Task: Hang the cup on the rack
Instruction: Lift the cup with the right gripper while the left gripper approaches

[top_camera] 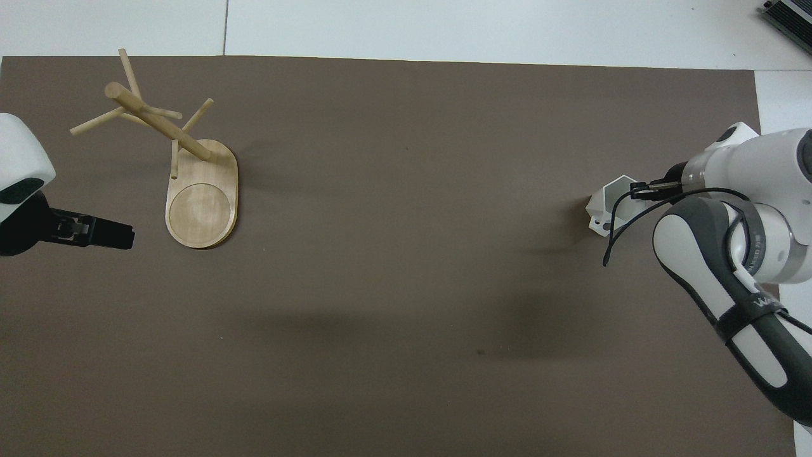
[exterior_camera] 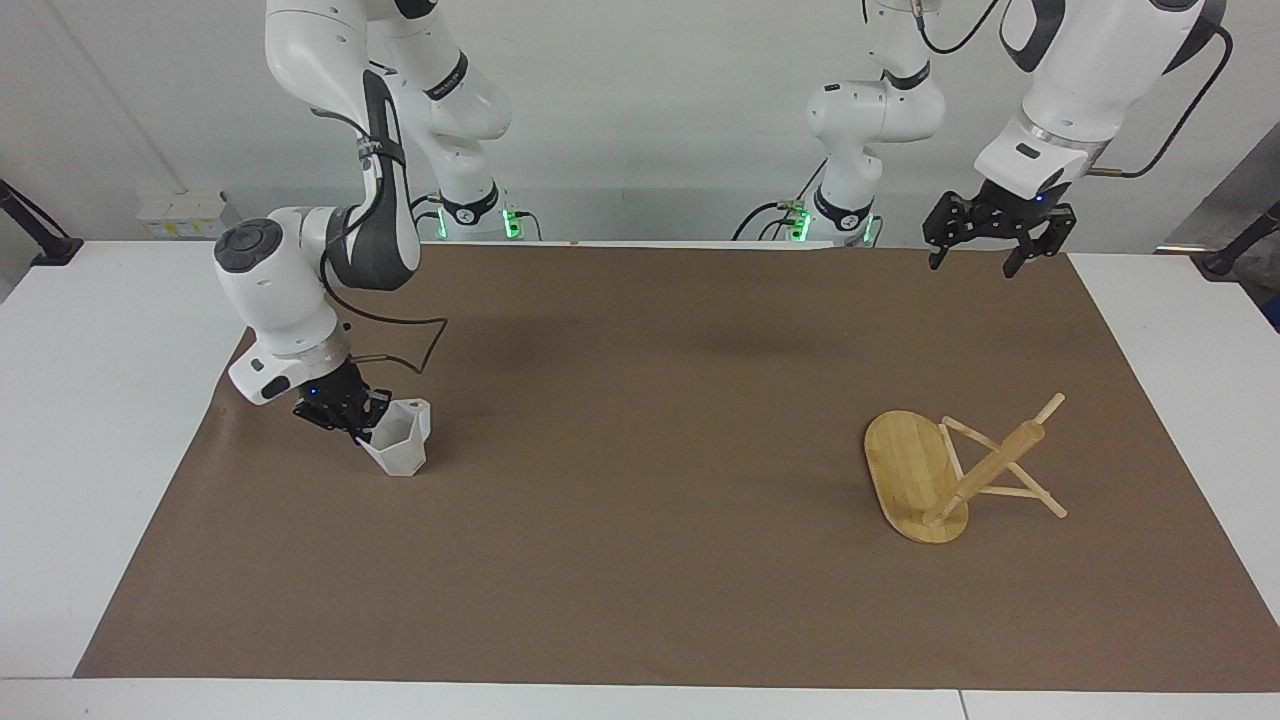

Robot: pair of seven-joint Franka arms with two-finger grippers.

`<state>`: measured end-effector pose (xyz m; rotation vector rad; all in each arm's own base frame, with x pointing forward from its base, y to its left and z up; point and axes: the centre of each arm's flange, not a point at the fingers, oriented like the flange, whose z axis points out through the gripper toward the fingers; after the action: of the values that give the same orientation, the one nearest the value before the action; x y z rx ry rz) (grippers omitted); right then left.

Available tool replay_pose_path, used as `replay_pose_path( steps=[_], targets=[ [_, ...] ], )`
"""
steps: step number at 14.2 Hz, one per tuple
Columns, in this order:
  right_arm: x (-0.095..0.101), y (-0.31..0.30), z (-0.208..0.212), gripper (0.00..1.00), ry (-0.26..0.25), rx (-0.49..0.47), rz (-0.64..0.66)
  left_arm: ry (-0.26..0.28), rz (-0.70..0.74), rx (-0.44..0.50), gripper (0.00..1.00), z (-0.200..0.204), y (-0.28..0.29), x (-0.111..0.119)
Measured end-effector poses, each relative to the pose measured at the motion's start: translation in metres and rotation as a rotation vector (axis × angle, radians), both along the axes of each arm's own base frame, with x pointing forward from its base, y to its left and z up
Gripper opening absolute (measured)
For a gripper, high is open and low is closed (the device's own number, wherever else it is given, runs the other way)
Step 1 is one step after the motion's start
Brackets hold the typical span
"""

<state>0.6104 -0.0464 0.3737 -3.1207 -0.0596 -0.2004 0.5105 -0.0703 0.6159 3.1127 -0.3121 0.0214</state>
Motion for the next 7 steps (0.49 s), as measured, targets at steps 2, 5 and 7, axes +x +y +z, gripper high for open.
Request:
replay_pose_path(
  steps=[2,5,7],
  targets=[
    [0.000,-0.001,0.002,0.06,0.006,0.001,-0.003,-0.005,0.000,-0.001,1.00,0.001,0.000,0.000],
    [0.009,0.001,0.041,0.06,0.069,0.067,-0.035,-0.031,-0.009,-0.004,1.00,0.003,0.000,0.002],
    [0.015,0.009,0.100,0.06,0.097,0.173,-0.053,-0.064,-0.049,-0.006,1.00,0.006,-0.001,0.005]
  ],
)
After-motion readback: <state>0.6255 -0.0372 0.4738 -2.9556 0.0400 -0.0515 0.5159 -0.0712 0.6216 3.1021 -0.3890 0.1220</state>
